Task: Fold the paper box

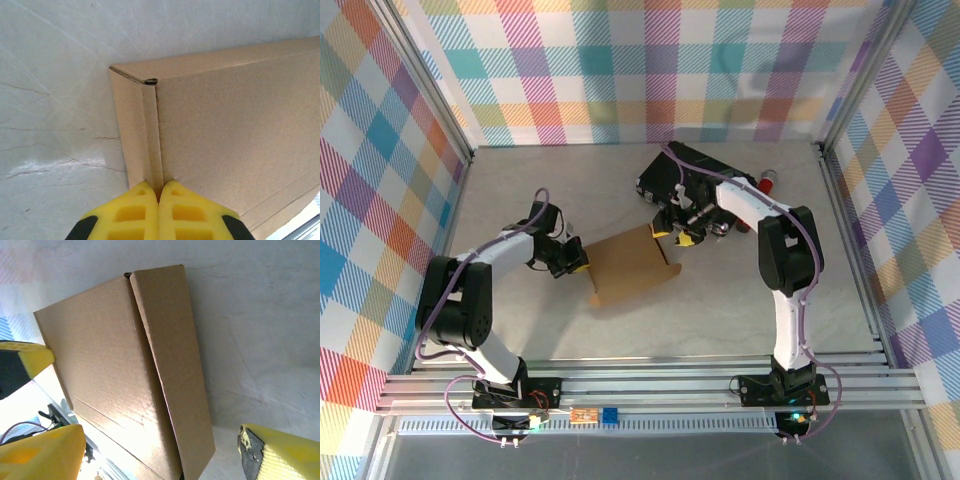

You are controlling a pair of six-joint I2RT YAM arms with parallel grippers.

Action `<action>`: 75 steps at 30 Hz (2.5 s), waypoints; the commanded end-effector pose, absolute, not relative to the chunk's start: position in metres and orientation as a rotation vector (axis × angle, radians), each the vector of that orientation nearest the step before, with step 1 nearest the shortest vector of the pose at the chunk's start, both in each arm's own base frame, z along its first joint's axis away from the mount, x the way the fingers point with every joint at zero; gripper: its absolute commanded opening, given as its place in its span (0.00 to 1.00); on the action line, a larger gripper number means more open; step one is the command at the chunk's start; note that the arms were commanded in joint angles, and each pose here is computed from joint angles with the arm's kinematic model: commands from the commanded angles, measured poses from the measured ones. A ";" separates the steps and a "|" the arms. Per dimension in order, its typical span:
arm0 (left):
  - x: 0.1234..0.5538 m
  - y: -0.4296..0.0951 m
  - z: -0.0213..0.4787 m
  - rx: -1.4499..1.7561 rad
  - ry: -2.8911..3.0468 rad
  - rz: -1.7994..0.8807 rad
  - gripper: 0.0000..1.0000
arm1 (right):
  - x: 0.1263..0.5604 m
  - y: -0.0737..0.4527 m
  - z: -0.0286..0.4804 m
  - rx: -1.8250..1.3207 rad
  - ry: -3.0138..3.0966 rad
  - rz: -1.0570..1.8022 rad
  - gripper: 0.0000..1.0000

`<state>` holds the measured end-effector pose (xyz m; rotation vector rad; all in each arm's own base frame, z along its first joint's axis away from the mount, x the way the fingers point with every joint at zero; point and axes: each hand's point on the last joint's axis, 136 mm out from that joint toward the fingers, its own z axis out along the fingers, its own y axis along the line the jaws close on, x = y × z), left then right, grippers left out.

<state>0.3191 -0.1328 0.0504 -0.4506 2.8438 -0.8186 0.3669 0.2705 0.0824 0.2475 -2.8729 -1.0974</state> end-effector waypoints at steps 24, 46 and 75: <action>0.295 -0.093 0.033 -0.667 2.888 -0.714 0.44 | 0.334 0.329 0.077 0.069 -2.463 -1.408 0.42; 0.365 -0.116 0.107 -1.319 2.240 -1.441 0.85 | 0.359 0.305 0.124 -0.580 -2.070 -1.274 0.36; 0.378 -0.183 0.095 -1.505 2.112 -1.675 0.37 | 0.361 0.304 0.104 -0.615 -2.063 -1.208 0.50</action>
